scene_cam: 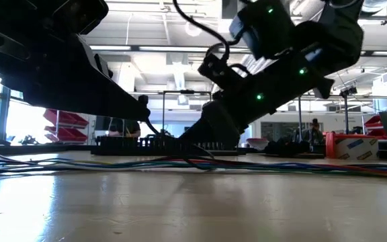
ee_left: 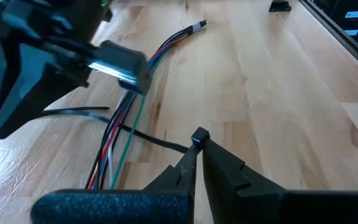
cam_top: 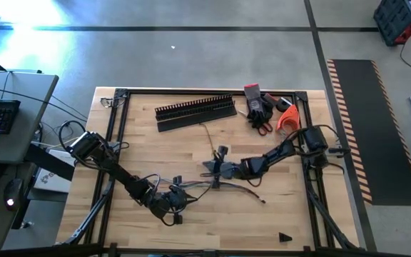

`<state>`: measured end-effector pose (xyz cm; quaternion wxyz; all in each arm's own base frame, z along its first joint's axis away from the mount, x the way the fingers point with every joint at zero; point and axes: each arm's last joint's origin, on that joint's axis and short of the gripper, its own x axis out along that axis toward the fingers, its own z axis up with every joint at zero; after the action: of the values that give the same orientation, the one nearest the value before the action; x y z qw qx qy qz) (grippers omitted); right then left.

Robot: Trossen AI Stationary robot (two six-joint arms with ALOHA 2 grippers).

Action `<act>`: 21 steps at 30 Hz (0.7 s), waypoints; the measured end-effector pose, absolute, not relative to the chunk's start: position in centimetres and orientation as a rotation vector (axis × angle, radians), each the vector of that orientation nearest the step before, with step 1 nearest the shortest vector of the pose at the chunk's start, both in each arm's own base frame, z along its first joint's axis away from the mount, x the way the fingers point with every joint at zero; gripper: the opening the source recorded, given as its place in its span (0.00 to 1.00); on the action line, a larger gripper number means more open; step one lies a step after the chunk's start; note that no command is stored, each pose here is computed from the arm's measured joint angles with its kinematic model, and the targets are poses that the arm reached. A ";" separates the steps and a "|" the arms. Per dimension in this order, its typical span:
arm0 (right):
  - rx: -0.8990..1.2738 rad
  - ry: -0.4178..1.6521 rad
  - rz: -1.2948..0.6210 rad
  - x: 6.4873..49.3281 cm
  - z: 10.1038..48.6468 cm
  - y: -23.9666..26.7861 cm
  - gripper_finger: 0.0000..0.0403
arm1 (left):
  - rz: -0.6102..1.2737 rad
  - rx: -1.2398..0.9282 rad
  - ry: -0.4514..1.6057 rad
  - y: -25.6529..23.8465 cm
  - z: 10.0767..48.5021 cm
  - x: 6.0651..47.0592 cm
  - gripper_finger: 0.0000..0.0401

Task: Ziptie cables
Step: Wrap the top black zip tie around the colored cable bundle

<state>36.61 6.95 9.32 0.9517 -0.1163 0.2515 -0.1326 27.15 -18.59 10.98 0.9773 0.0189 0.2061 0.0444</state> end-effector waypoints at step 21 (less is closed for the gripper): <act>-0.956 0.469 -0.242 33.6 11.3 15.5 0.00 | 0.076 0.033 0.388 -18.8 11.3 27.2 0.00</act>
<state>33.59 15.53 11.30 0.8547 -0.4544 0.2231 -0.1153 27.17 -18.85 11.26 0.9804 0.0165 0.1927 0.0378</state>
